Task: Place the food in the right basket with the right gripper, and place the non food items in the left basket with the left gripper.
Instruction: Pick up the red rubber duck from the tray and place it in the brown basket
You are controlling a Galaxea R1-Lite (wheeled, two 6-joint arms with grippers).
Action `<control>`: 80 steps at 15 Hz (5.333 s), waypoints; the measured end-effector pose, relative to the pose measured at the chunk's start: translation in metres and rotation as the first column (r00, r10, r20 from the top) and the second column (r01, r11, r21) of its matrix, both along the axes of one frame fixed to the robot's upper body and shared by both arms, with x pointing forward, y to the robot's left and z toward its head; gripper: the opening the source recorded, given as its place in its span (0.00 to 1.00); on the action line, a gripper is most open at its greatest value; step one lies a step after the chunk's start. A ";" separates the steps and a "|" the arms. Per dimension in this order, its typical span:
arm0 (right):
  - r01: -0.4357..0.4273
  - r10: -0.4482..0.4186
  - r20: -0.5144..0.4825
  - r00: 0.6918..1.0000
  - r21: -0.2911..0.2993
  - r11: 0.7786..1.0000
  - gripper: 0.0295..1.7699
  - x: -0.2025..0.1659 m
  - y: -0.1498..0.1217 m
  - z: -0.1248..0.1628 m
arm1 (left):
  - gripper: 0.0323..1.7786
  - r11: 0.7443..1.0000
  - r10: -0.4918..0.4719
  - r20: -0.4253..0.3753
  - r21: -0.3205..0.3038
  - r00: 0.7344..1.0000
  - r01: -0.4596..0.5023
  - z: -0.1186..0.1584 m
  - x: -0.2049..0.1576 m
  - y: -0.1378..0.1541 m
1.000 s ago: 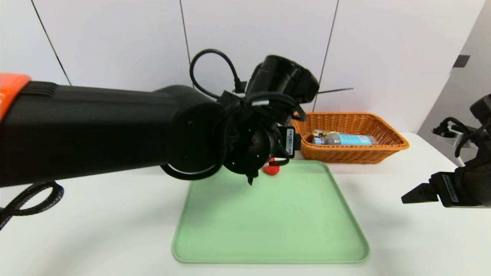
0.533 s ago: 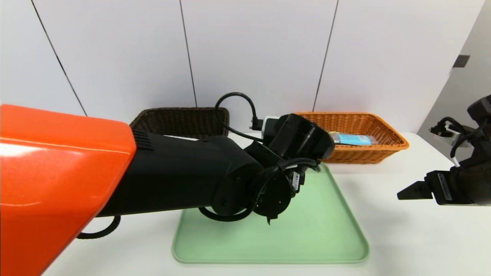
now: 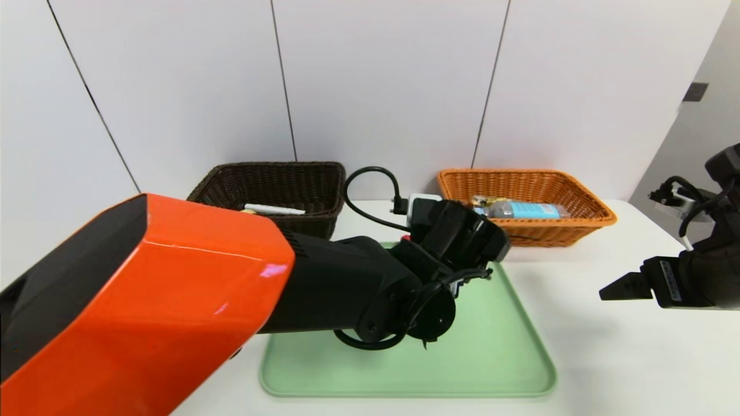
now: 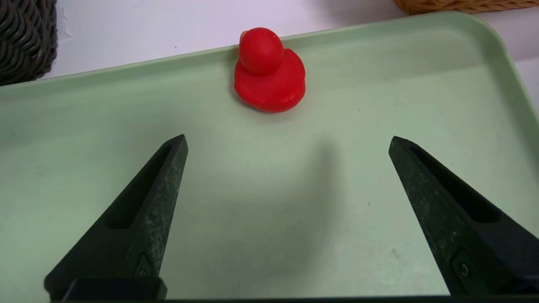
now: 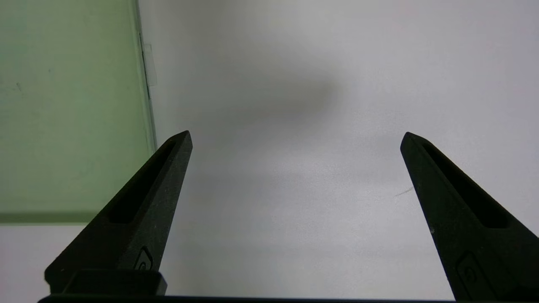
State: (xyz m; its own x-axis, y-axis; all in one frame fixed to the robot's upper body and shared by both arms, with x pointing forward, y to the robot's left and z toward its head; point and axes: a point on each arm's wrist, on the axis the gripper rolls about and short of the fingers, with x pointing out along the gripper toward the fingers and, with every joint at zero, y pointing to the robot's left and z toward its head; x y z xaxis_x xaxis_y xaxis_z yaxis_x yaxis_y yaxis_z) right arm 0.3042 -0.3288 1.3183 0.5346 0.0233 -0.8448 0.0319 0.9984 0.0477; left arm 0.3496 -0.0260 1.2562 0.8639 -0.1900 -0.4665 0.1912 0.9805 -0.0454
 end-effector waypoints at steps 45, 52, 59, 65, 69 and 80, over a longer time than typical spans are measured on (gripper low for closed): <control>0.001 -0.001 0.008 1.000 -0.005 1.000 0.97 -0.001 -0.001 0.001 | 0.93 0.995 0.101 0.033 -0.014 0.994 -0.100 -0.056 0.065 -0.013; 0.001 -0.001 0.008 1.000 -0.004 1.000 0.97 -0.001 -0.001 0.001 | 0.47 0.994 0.108 0.030 -0.009 0.994 -0.108 -0.058 0.068 -0.011; 0.003 -0.003 0.004 1.000 -0.005 1.000 0.97 -0.001 -0.001 0.000 | 0.39 0.995 0.099 0.033 -0.013 0.995 -0.098 -0.043 0.064 -0.008; 0.002 -0.002 -0.001 1.000 -0.003 1.000 0.97 -0.001 -0.001 -0.001 | 0.38 0.990 0.035 0.070 -0.137 0.997 -0.026 0.065 0.045 0.019; 0.000 0.000 -0.007 1.000 -0.002 1.000 0.97 -0.001 0.000 -0.002 | 0.37 0.984 -0.013 0.031 -0.179 0.999 0.018 0.123 0.024 0.054; 0.000 0.000 -0.006 1.000 -0.002 1.000 0.97 -0.002 0.000 -0.001 | 0.37 0.939 0.187 -0.226 -0.244 0.956 -0.242 0.139 0.075 0.207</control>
State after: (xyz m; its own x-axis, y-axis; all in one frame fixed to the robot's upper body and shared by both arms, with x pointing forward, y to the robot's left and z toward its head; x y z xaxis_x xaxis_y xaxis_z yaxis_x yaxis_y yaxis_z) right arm 0.3021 -0.3285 1.3171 0.5296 0.0213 -0.8480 0.0324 0.9984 0.0453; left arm 0.4244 0.1813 1.3957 0.7940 -0.1510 -0.5889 -0.0620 0.9435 -0.3255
